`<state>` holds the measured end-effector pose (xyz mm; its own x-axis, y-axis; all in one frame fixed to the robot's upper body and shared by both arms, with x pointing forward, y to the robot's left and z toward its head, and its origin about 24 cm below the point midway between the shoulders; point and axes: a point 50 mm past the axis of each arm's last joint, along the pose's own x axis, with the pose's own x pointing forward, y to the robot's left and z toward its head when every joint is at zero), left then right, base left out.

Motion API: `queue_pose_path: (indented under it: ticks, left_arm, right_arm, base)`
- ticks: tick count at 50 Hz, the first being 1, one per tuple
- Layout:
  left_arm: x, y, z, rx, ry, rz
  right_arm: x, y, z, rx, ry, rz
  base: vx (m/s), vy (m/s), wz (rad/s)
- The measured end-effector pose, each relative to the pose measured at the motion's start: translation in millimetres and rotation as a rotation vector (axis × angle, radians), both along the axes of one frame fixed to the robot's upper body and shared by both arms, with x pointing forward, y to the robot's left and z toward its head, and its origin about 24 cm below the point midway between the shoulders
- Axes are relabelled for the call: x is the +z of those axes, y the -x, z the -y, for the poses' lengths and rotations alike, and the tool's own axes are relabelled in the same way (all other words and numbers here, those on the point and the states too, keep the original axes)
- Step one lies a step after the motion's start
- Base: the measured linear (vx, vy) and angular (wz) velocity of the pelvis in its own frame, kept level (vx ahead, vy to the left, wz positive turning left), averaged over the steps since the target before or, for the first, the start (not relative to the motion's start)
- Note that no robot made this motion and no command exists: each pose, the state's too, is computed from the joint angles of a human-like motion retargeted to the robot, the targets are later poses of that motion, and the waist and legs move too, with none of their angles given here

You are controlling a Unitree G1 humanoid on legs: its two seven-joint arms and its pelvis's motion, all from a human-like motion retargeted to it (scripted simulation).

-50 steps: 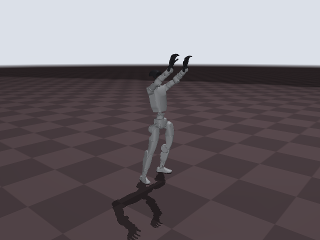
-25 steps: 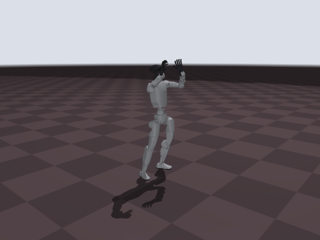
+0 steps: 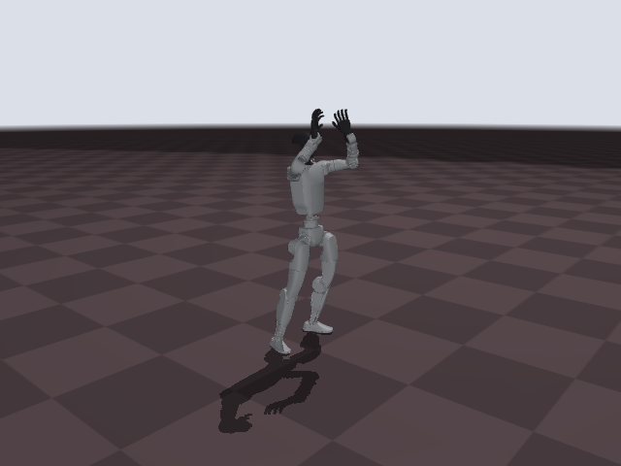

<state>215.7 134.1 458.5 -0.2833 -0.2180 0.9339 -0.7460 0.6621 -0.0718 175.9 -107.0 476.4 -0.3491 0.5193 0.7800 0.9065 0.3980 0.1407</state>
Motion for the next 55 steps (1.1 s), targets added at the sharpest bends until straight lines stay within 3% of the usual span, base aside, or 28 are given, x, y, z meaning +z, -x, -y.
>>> queue_pose_path:
  ticks: [4, 9, 14, 18, 23, 28, 37, 44, 47, 50, 55]
  left_arm:
    - [-35, 32, -16, -0.019, 0.003, 0.133]
    - [-25, 20, -2, 0.008, -0.027, 0.128]
    - [48, -54, 47, 0.364, -0.062, -0.036]
    - [67, -97, 53, 0.627, -0.016, -0.351]
    - [76, -98, 51, 0.487, 0.093, -0.54]
    - [63, -70, 54, 0.177, 0.011, -0.375]
    - [-24, 18, -21, 0.103, -0.06, 0.017]
    - [-44, 32, -15, 0.132, -0.229, 0.036]
    - [-8, 8, 5, 0.216, -0.263, 0.055]
    - [45, -23, 25, 0.462, -0.243, 0.066]
    - [96, -51, 7, 0.802, -0.167, -0.178]
  right_arm:
    - [-25, 18, 18, -0.003, -0.011, 0.093]
    - [-12, -10, 25, -0.088, -0.088, 0.088]
    - [41, -96, 8, -0.432, -0.135, -0.114]
    - [48, -146, 9, -0.678, -0.245, -0.473]
    - [63, -137, 22, -0.383, -0.484, -0.623]
    - [51, -97, 17, -0.084, -0.291, -0.491]
    - [-35, 13, 34, -0.122, 0.092, -0.099]
    - [-45, 30, 20, -0.14, 0.186, -0.052]
    - [-12, 6, 7, -0.174, 0.175, -0.072]
    - [35, -27, -15, -0.305, 0.152, -0.17]
    - [88, -63, -35, -0.527, -0.005, -0.368]
  base:
    - [-0.02, -0.01, -0.32]
    - [0.0, 0.0, -0.04]
    - [-0.03, -0.02, 0.25]
    - [-0.06, -0.02, 0.15]
    - [-0.01, 0.0, 0.01]
    - [0.0, 0.0, 0.0]
    - [0.0, 0.0, 0.0]
    - [0.0, 0.0, 0.0]
    - [0.0, 0.0, 0.0]
    - [0.0, 0.0, 0.0]
    - [0.0, 0.0, 0.0]
